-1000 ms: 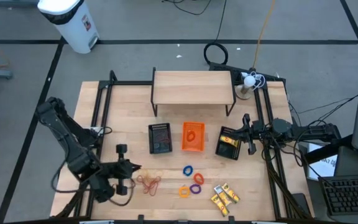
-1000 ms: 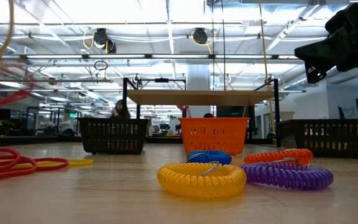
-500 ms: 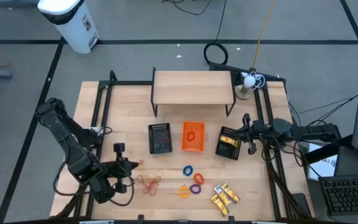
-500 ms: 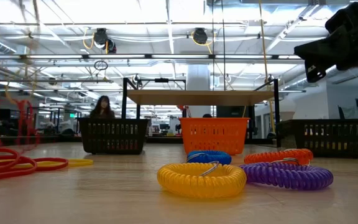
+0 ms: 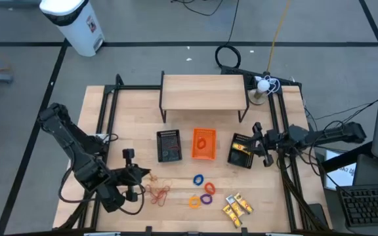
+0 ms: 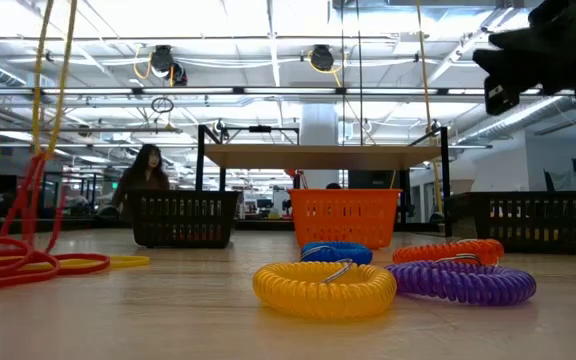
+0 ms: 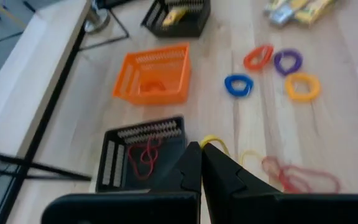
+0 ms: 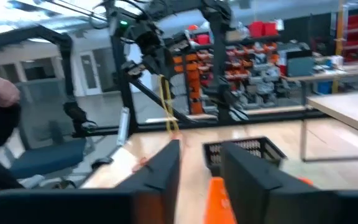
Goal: Pick & Place Office Desk Supplies
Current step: Put the yellow rubber band into the left black bin
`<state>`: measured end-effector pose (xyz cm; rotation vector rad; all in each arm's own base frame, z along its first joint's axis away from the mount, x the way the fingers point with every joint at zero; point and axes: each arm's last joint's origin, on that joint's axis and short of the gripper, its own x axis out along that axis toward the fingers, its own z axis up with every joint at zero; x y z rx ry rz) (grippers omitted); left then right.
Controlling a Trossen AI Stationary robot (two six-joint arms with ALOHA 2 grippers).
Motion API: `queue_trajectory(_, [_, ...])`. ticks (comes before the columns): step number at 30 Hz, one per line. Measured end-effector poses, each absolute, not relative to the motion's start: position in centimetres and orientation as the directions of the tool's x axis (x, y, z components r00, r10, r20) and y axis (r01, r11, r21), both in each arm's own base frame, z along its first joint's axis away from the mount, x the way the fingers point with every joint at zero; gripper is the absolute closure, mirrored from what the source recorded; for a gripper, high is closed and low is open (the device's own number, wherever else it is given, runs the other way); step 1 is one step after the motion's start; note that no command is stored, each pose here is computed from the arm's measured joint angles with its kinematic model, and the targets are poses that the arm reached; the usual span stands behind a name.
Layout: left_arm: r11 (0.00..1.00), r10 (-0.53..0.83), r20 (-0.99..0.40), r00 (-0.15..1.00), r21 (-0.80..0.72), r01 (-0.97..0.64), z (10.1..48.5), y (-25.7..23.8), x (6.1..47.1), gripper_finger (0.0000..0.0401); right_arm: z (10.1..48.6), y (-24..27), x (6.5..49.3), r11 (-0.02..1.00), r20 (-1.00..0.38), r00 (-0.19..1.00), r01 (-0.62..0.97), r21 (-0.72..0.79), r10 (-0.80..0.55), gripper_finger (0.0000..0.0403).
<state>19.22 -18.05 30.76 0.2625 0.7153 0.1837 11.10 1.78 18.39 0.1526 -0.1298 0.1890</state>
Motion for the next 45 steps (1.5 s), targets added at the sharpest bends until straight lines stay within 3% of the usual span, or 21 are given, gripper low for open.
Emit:
queue_trajectory(6, [0.954, 0.214, -0.543, 0.812, 0.294, -0.055, 33.7, -17.7, 21.1, 0.0401, 17.7, 2.9, 12.6, 0.974, 0.064, 0.978, -0.206, 0.097, 0.2, 0.0178])
queue_trajectory(9, [0.951, 0.22, -0.496, 0.84, 0.3, -0.071, 35.0, -17.0, 22.4, 0.0401, 17.6, 3.7, 13.8, 0.984, -0.035, 0.985, -0.17, 0.05, 0.172, 0.015])
queue_trajectory(12, [0.944, 0.227, -0.466, 0.855, 0.32, -0.077, 36.3, -16.1, 23.3, 0.0401, 18.9, 4.6, 15.3, 0.984, -0.019, 0.984, -0.179, 0.012, 0.179, 0.0136])
queue_trajectory(19, [0.943, 0.184, -0.396, 0.9, 0.328, -0.048, 37.7, -14.5, 25.5, 0.0401, 20.1, 6.2, 19.7, 0.998, -0.073, 0.996, -0.055, 0.017, 0.056, 0.0136])
queue_trajectory(28, [0.951, 0.15, -0.313, 0.938, 0.306, -0.05, 38.9, -12.5, 27.5, 0.0401, 20.2, 7.2, 24.1, 0.998, -0.082, 0.995, -0.061, -0.025, 0.059, 0.0139])
queue_trajectory(34, [0.974, 0.13, -0.223, 0.966, 0.212, -0.082, 39.9, -11.4, 28.4, 0.0401, 19.8, 6.6, 26.4, 0.998, -0.095, 0.994, -0.057, -0.016, 0.055, 0.0142])
queue_trajectory(38, [0.986, 0.124, -0.163, 0.979, 0.132, -0.103, 40.6, -10.8, 28.8, 0.0401, 19.8, 6.1, 27.2, 0.999, -0.025, 0.999, -0.034, -0.012, 0.034, 0.0142])
queue_trajectory(45, [0.988, 0.149, -0.132, 0.98, 0.066, -0.141, 40.9, -9.4, 29.4, 0.0401, 20.2, 6.6, 27.3, 0.984, 0.048, 0.983, -0.179, -0.005, 0.179, 0.0142])
